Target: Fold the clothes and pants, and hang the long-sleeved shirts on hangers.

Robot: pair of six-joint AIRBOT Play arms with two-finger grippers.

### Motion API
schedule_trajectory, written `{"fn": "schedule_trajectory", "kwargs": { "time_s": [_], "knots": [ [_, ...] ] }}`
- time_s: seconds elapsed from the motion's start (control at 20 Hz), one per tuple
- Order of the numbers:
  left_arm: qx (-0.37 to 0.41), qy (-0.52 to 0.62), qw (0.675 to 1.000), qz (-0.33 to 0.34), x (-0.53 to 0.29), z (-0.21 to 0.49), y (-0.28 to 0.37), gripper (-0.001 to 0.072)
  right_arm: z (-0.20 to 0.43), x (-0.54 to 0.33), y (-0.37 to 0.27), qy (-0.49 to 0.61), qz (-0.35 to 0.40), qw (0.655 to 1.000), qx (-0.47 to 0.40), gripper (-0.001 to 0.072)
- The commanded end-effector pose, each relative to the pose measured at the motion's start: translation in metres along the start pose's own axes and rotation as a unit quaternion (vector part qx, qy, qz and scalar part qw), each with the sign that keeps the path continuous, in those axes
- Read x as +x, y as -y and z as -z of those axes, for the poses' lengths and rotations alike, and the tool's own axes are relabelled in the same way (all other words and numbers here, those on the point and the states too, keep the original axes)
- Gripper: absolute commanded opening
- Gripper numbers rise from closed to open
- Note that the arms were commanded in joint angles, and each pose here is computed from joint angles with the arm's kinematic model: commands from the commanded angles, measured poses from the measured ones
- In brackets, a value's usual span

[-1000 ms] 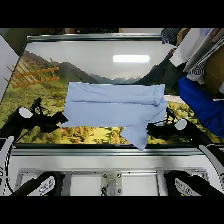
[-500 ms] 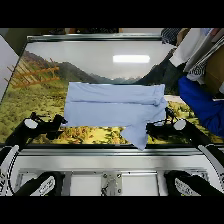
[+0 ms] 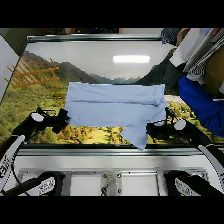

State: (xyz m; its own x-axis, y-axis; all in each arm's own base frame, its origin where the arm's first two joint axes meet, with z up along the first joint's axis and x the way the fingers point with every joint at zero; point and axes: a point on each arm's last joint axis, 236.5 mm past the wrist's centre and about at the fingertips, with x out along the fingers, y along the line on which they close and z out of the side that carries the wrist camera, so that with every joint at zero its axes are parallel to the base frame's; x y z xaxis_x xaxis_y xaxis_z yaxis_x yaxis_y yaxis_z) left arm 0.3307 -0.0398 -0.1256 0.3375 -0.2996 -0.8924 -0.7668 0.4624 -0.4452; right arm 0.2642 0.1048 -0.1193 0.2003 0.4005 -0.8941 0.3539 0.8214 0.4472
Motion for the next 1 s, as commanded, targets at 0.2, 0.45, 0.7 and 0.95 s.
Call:
{"fn": "schedule_trajectory", "kwargs": {
  "time_s": [0.2,0.45,0.7,0.95],
  "knots": [
    [0.087,0.002,0.996,-0.013,-0.01,0.003,0.003,0.0007,-0.005,-0.023,-0.006,0.028,0.0,0.999,-0.04,0.0019],
    [0.215,0.016,0.973,-0.08,-0.071,0.0,-0.03,0.0007,0.042,-0.055,0.015,-0.041,0.053,0.993,-0.097,0.0018],
    [0.244,-0.009,0.965,-0.098,-0.094,0.047,-0.077,0.0007,0.086,-0.099,0.025,-0.072,0.074,0.987,-0.123,0.0018],
    [0.259,0.017,0.963,-0.076,-0.113,0.06,-0.08,0.0008,0.089,-0.121,0.031,-0.034,0.091,0.989,-0.115,0.0018]
  ]
}}
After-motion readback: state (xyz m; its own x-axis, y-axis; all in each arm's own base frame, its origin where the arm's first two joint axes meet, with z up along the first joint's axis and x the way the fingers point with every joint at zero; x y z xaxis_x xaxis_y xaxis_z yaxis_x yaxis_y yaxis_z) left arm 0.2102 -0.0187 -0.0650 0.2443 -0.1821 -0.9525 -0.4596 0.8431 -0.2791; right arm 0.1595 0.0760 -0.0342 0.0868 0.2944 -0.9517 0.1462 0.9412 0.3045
